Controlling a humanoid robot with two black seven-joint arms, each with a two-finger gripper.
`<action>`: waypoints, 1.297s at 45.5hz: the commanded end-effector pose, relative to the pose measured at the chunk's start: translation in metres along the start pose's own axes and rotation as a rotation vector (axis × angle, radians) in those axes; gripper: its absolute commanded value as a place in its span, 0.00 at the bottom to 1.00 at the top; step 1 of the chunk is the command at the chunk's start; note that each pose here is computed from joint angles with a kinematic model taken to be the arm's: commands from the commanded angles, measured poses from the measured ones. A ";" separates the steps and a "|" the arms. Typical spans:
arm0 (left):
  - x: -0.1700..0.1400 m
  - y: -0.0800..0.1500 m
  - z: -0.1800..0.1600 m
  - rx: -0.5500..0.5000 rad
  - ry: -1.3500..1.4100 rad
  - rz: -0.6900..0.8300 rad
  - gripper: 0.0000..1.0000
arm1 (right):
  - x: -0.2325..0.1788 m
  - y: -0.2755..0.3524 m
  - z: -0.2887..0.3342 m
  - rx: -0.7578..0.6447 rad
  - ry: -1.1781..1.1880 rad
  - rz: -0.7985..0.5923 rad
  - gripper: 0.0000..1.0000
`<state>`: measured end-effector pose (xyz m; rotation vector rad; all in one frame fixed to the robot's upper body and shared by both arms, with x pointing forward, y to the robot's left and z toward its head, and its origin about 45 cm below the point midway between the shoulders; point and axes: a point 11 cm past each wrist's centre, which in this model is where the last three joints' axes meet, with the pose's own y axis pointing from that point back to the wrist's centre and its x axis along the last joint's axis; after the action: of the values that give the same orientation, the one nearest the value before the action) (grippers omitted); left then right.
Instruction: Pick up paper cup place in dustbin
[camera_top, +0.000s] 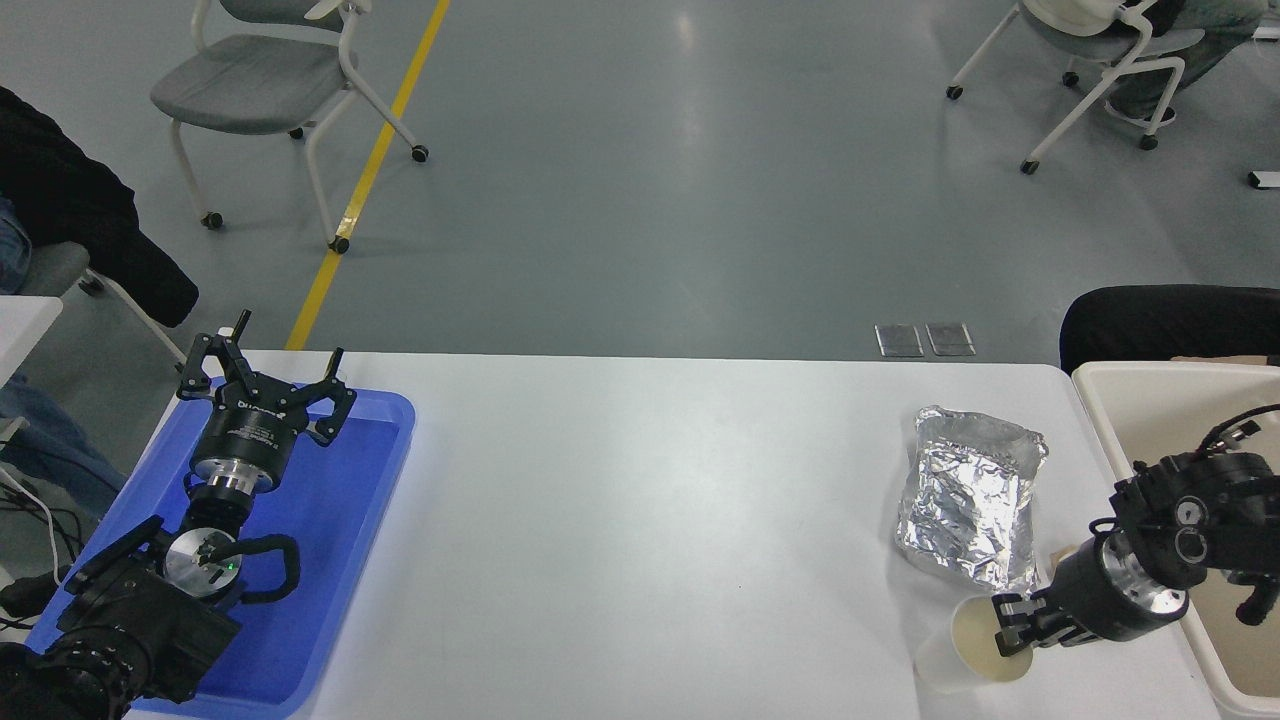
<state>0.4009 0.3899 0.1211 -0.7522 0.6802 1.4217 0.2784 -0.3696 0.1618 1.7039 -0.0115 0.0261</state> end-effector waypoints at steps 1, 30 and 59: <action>0.000 0.000 0.000 0.000 0.000 0.000 1.00 | 0.016 0.067 -0.006 -0.045 0.020 0.032 0.00; 0.001 0.001 0.001 0.000 -0.001 0.002 1.00 | 0.043 0.251 -0.091 -0.174 0.137 0.193 0.00; 0.001 0.001 0.002 -0.004 -0.002 0.002 1.00 | 0.047 0.265 0.029 -0.382 -0.005 0.242 0.00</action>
<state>0.4000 0.3920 0.1209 -0.7515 0.6776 1.4264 0.3173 -0.3657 0.4246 1.4189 -0.1441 0.2248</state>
